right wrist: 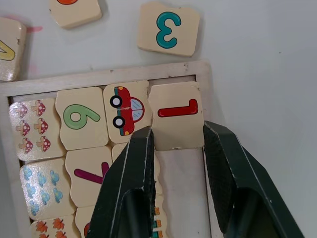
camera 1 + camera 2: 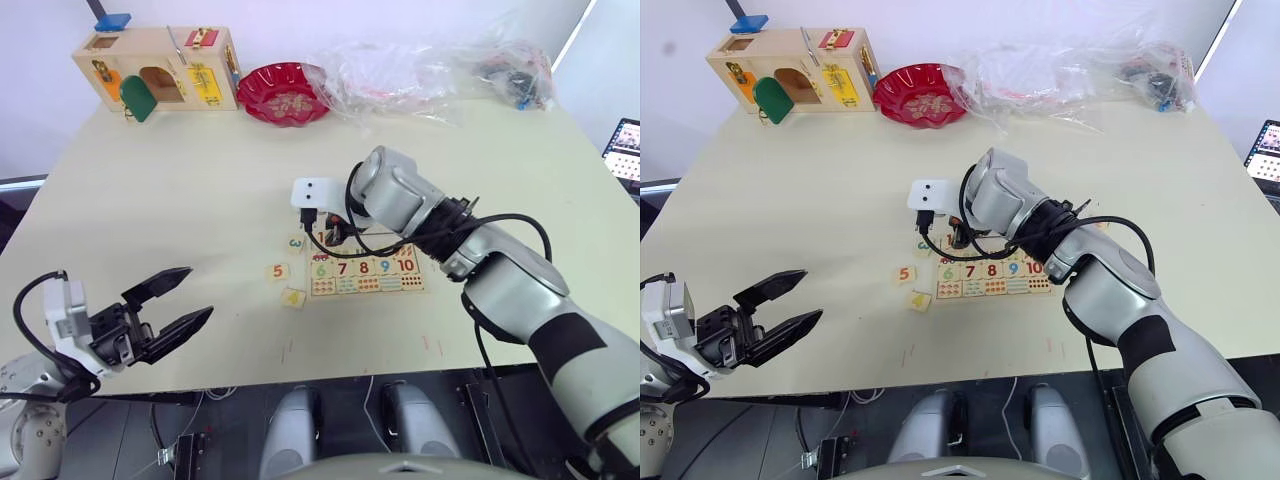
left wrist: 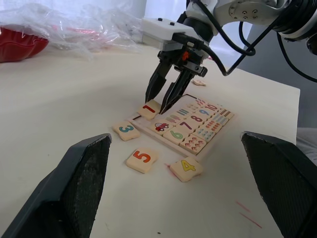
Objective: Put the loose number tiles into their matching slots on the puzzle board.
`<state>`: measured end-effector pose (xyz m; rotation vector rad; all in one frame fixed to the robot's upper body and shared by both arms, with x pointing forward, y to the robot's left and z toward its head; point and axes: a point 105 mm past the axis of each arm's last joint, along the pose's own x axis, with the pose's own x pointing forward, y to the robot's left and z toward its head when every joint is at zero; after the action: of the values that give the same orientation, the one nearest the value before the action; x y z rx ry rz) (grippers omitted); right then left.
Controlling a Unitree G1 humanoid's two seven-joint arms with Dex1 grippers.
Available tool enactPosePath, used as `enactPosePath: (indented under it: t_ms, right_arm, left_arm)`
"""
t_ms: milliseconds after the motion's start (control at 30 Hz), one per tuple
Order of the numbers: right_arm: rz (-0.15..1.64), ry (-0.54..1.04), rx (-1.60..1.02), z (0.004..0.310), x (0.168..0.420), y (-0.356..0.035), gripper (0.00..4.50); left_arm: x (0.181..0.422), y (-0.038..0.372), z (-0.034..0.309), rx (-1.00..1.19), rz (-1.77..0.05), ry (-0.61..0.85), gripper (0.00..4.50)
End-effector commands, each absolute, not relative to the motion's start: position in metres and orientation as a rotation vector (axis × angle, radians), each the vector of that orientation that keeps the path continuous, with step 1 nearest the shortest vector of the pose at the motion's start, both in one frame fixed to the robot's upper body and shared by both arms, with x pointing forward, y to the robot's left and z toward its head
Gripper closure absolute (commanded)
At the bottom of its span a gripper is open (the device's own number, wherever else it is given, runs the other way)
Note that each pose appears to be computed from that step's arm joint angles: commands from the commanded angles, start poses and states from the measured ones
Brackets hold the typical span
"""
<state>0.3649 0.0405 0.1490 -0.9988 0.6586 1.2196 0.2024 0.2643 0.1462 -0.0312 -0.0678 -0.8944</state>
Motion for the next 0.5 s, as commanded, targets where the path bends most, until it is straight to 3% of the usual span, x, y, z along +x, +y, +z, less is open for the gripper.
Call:
enactPosePath:
  t_ms: [33, 500]
  right_arm:
    - [1.213, 0.602, -1.018, 0.1642, 0.3687, 0.0472, 3.65]
    - [1.228, 0.597, -1.030, 0.1623, 0.3704, 0.0511, 3.65]
  left_arm:
    - [0.2015, 0.2656, 0.1514, -0.002, -0.892, -0.087, 0.00]
    - [0.1997, 0.2648, 0.1492, -0.006, -0.888, -0.085, 0.00]
